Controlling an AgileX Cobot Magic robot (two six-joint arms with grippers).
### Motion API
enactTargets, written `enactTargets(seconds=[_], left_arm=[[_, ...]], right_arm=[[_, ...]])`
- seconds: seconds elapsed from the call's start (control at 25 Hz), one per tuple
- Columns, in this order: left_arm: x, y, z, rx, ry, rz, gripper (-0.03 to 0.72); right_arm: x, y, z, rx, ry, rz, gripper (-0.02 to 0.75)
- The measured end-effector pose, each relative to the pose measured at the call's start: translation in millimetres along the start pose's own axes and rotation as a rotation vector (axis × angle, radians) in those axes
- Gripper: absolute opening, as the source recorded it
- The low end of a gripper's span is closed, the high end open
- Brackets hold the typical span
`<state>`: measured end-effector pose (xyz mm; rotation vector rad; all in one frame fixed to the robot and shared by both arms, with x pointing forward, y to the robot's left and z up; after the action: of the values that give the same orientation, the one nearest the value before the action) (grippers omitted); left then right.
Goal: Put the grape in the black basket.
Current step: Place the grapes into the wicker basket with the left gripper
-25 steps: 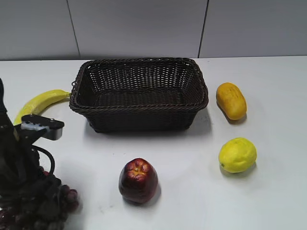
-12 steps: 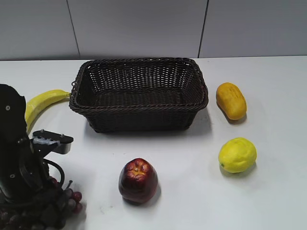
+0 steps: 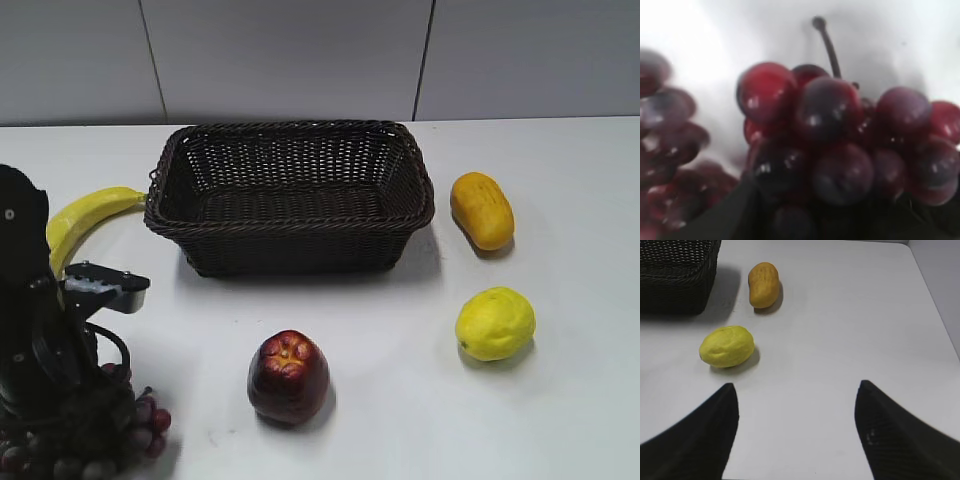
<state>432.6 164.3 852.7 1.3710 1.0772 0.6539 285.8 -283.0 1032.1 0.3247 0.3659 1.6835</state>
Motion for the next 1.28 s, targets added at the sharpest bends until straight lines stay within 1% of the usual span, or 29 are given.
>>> enactTargets(seconds=[0.04, 0.12, 0.24, 0.32, 0.44, 0.64, 0.76, 0.88, 0.96, 1.08, 1.28], left_arm=[[-3.0, 12, 2, -0.021, -0.016, -0.002, 0.299], [-10.3, 41, 12, -0.099, -0.050, -0.004, 0.291], [-23.4, 100, 30, -0.265, -0.108, 0.002, 0.284], [-33.2, 143, 42, -0.385, -0.146, 0.009, 0.262], [-46.0, 201, 59, -0.537, -0.190, 0.018, 0.257], [-63.5, 283, 83, -0.802, -0.241, 0.034, 0.253], [-69.0, 314, 98, -0.937, -0.252, 0.042, 0.251], [-69.7, 323, 112, -1.006, -0.249, 0.045, 0.251], [-68.1, 319, 122, -1.010, -0.244, 0.046, 0.248], [-64.2, 303, 139, -0.982, -0.232, 0.047, 0.246], [-55.2, 262, 172, -0.896, -0.207, 0.043, 0.246]], right_arm=[[0, 0, 0, 0.000, 0.000, 0.000, 0.551], [0, 0, 0, 0.000, 0.000, 0.000, 0.551], [0, 0, 0, 0.000, 0.000, 0.000, 0.551], [0, 0, 0, 0.000, 0.000, 0.000, 0.551], [0, 0, 0, 0.000, 0.000, 0.000, 0.551], [0, 0, 0, 0.000, 0.000, 0.000, 0.551], [0, 0, 0, 0.000, 0.000, 0.000, 0.551], [0, 0, 0, 0.000, 0.000, 0.000, 0.551], [0, 0, 0, 0.000, 0.000, 0.000, 0.551], [0, 0, 0, 0.000, 0.000, 0.000, 0.551], [0, 0, 0, 0.000, 0.000, 0.000, 0.551]])
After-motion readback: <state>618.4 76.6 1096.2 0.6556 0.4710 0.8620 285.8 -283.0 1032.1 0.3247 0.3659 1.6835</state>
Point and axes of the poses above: a point on each arm's last joint axis where the gripper is mounted, y pointing back along that axis away from the gripper, x along the wrist's bending axis when the last joint is at zero, z = x × y, the point moved 6 cm from there along -y, pointing out along that axis toward the gripper, and after that the axes turned 1 degree about -y, right-handed, at the moved point
